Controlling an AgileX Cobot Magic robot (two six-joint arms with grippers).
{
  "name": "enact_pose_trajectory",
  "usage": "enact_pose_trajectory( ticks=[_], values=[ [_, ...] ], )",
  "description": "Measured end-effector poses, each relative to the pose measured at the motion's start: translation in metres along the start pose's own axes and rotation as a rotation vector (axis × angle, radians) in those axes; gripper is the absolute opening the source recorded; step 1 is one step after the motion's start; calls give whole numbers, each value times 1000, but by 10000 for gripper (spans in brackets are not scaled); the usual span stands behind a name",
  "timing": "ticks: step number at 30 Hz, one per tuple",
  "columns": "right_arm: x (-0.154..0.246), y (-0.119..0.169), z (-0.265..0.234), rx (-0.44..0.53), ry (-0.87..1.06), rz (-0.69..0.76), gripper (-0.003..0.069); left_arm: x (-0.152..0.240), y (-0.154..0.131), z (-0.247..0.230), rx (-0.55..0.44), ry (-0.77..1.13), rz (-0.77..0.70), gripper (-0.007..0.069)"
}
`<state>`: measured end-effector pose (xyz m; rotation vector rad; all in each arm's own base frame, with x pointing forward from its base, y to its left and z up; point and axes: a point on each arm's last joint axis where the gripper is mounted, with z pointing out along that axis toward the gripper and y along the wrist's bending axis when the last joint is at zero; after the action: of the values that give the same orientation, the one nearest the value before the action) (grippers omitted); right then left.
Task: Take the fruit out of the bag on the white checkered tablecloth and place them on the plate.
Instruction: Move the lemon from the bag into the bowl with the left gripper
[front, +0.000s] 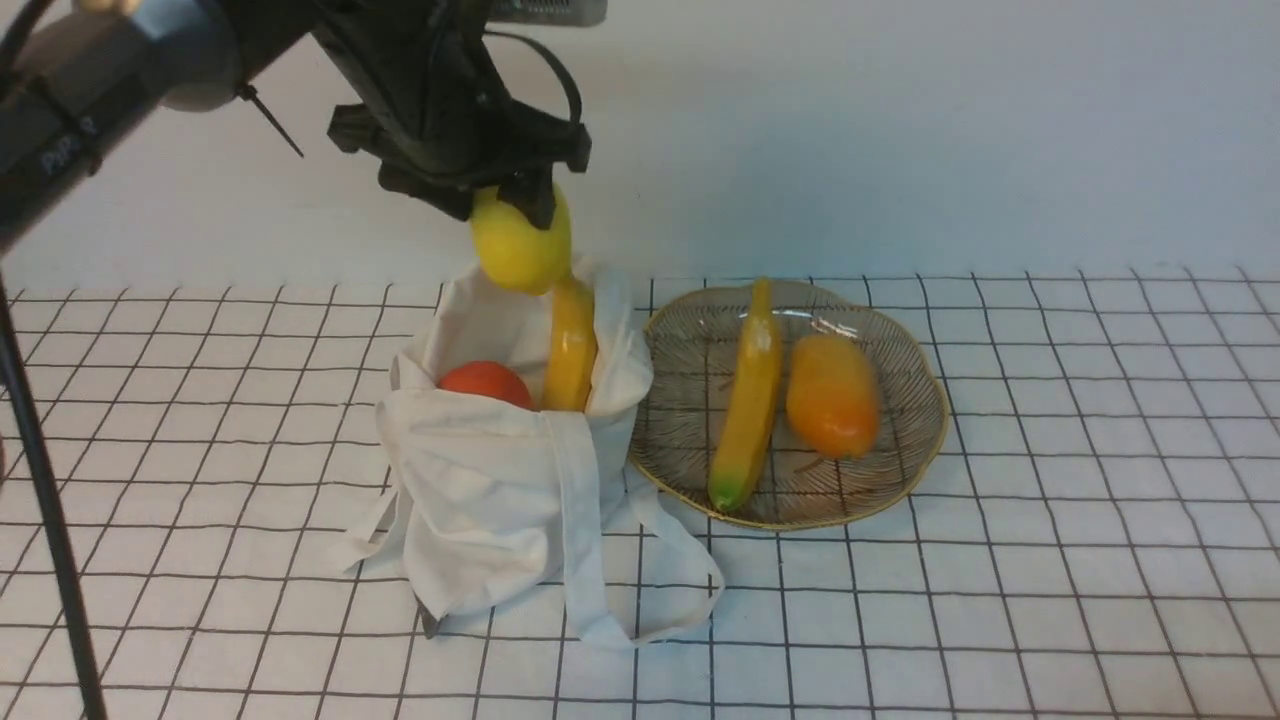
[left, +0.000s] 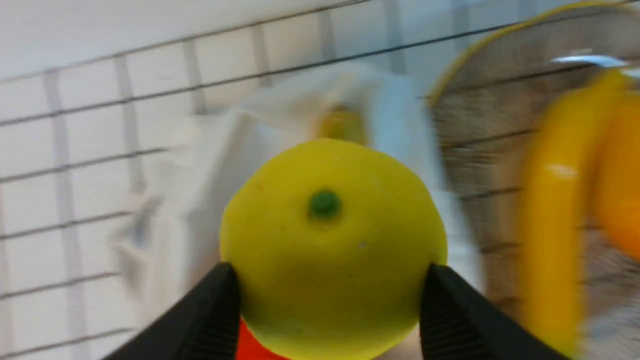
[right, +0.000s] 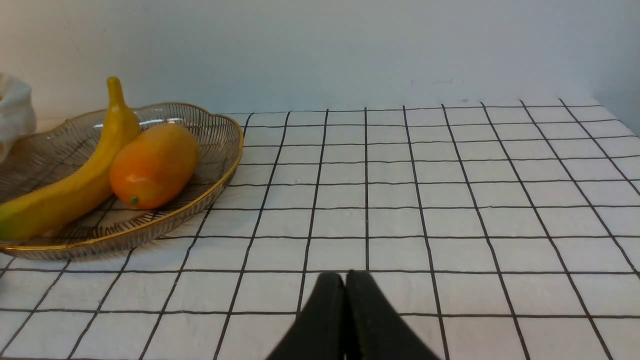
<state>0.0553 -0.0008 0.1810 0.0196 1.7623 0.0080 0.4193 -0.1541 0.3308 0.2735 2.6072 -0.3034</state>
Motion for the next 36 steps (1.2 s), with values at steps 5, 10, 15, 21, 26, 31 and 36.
enact_pose_trajectory(
  ticks=[5,10,15,21,26,31,36],
  values=[
    [0,0,0,0,0,0,-15,6,-41,18,237,45,-10,412],
    [0,0,0,0,0,0,-15,18,-82,60,321,69,55,412],
    [0,0,0,0,0,0,-15,30,-111,95,341,69,95,418],
    [0,0,0,0,0,0,-15,29,-111,106,338,40,90,624],
    [0,0,0,0,0,0,-15,30,-111,104,339,44,96,682],
    [0,0,0,0,0,0,-15,23,-108,70,320,37,153,627],
    [0,0,0,0,0,0,-15,11,-99,-15,243,8,263,351]
  ],
)
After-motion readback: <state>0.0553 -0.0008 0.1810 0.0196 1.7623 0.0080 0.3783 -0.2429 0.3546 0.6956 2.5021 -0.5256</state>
